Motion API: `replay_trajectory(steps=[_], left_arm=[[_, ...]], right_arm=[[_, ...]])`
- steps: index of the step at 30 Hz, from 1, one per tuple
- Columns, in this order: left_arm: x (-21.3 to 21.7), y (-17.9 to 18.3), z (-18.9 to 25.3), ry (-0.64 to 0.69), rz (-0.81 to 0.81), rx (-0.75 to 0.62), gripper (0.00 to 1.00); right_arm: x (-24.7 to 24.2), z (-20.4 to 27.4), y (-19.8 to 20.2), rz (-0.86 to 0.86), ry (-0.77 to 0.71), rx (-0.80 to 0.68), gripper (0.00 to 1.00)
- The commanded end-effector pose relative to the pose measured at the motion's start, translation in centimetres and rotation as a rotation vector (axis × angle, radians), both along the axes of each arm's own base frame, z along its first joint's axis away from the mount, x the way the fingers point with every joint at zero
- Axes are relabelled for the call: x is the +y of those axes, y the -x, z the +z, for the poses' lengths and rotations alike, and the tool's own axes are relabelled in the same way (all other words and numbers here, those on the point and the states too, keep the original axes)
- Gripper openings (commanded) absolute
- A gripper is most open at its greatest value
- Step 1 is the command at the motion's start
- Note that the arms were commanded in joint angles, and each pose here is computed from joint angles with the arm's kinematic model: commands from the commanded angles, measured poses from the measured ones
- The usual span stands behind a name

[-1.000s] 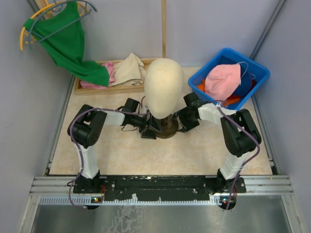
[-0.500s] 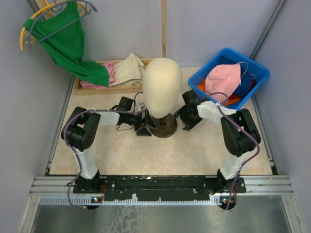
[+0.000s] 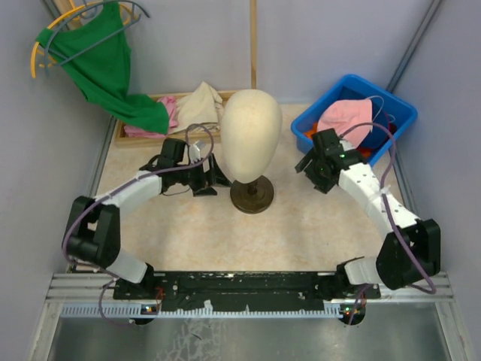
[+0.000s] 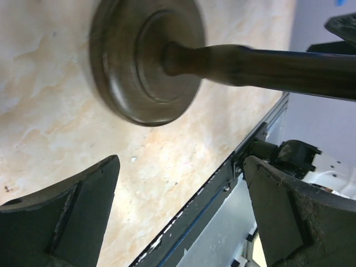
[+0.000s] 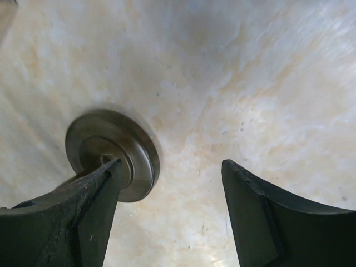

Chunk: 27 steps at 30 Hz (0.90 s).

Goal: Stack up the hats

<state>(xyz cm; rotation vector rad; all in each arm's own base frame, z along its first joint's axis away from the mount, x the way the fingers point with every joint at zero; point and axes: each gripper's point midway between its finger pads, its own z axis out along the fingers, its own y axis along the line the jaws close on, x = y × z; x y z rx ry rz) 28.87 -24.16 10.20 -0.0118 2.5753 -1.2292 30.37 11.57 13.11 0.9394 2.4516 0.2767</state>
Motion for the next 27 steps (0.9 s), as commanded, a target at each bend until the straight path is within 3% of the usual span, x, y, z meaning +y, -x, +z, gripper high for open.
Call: replay_trajectory(steps=[1,5,8,10,12,19,27], left_arm=[[0.4,-1.2,6.5,0.070,-0.009,-0.207,0.99],[0.1,-2.4,13.5,0.137,-0.041,-0.500,0.99],[0.5,-3.3,16.9,0.190,0.033,-0.653,0.99],[0.9,-4.0,17.8,0.206,0.065,-0.655,0.99],[0.2,-3.9,18.6,0.235,-0.011,-0.674,0.99],[0.0,-4.9,19.0,0.202,-0.076,-0.703,0.99],[0.3,-5.1,18.0,0.208,-0.081,-0.685,0.99]], right_arm=[[-4.6,5.9,-2.0,-0.001,0.135,-0.146,0.73],[-8.9,8.6,-4.4,-0.045,0.159,-0.204,0.73],[-12.7,9.0,-6.8,-0.055,0.194,-0.219,0.73],[-14.8,8.3,-8.2,-0.057,0.219,-0.183,0.72],[-16.0,7.8,-9.6,-0.054,0.251,-0.148,0.70],[-16.5,5.7,-14.0,-0.038,0.235,-0.139,0.65],[-18.0,3.8,-14.9,-0.076,0.290,-0.112,0.65]])
